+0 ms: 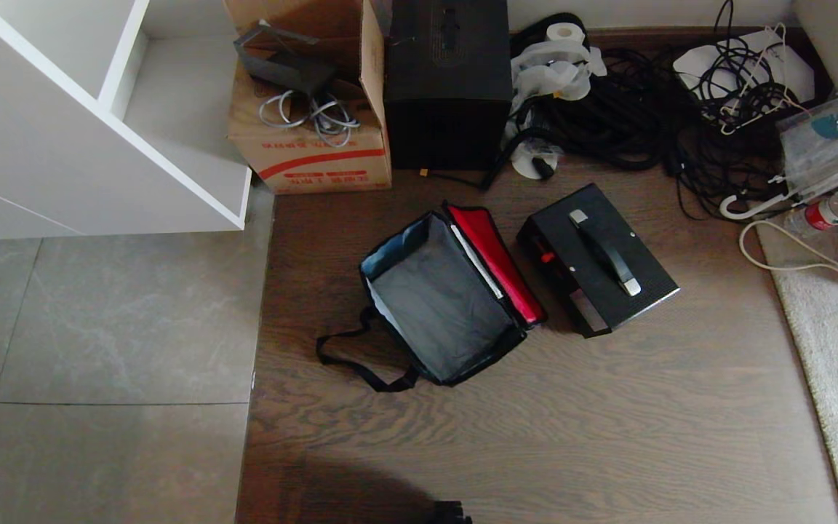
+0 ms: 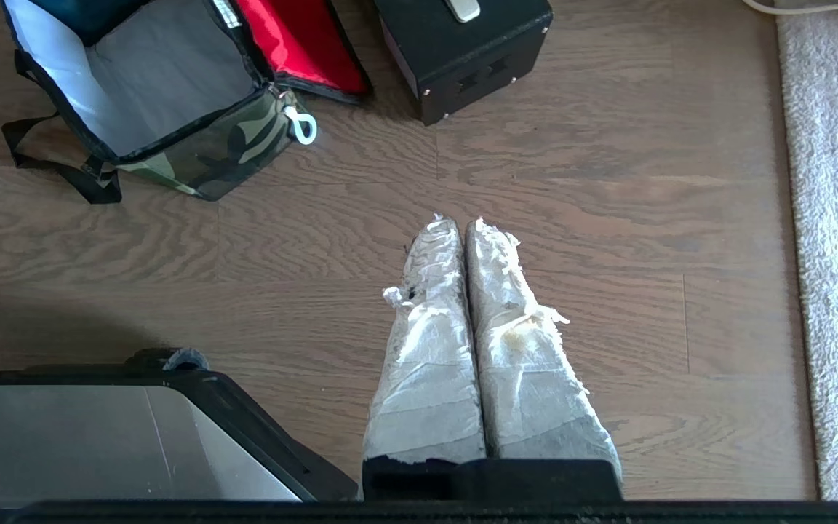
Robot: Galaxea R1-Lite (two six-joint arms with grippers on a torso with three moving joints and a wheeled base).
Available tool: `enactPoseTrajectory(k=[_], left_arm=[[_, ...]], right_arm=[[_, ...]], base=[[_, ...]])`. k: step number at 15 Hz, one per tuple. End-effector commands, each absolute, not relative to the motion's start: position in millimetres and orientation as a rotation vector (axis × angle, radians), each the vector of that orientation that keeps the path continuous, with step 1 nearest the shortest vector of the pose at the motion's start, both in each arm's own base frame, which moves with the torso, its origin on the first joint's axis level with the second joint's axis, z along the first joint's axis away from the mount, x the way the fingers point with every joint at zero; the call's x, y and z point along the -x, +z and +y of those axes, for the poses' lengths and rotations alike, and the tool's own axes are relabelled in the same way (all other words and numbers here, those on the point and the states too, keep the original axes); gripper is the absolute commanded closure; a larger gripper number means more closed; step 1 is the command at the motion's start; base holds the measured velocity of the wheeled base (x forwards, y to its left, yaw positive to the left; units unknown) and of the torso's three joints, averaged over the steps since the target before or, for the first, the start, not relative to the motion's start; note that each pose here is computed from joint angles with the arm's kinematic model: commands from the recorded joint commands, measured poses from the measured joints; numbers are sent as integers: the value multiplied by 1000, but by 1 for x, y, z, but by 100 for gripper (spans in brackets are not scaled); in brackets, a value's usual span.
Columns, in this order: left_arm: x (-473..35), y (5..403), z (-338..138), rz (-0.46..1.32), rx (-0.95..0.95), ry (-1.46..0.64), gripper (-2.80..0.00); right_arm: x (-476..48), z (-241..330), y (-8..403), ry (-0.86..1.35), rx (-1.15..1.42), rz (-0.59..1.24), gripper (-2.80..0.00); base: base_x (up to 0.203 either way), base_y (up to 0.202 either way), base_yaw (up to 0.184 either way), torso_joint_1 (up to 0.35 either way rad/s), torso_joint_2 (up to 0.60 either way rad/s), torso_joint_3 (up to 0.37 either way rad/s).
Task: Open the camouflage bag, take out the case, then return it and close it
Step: Grip the handle again
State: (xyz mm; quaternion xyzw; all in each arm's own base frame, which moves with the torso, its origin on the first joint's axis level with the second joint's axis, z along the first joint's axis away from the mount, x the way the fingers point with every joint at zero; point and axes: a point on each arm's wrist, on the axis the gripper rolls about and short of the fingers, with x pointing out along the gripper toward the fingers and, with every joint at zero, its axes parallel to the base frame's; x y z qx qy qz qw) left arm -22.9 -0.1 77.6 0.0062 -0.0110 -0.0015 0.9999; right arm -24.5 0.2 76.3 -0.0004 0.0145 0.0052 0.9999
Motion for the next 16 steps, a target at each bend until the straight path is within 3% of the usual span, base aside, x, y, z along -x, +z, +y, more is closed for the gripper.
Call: enactPoseTrajectory(k=[1, 16], left_arm=[[22, 75, 0, -12, -12, -3, 0], [22, 75, 0, -12, -12, -3, 0]], right_arm=[[24, 0, 76, 11, 1, 31, 0], [24, 0, 76, 11, 1, 31, 0]], base=[[0, 0, 0, 0, 0, 0], [0, 0, 0, 0, 0, 0]])
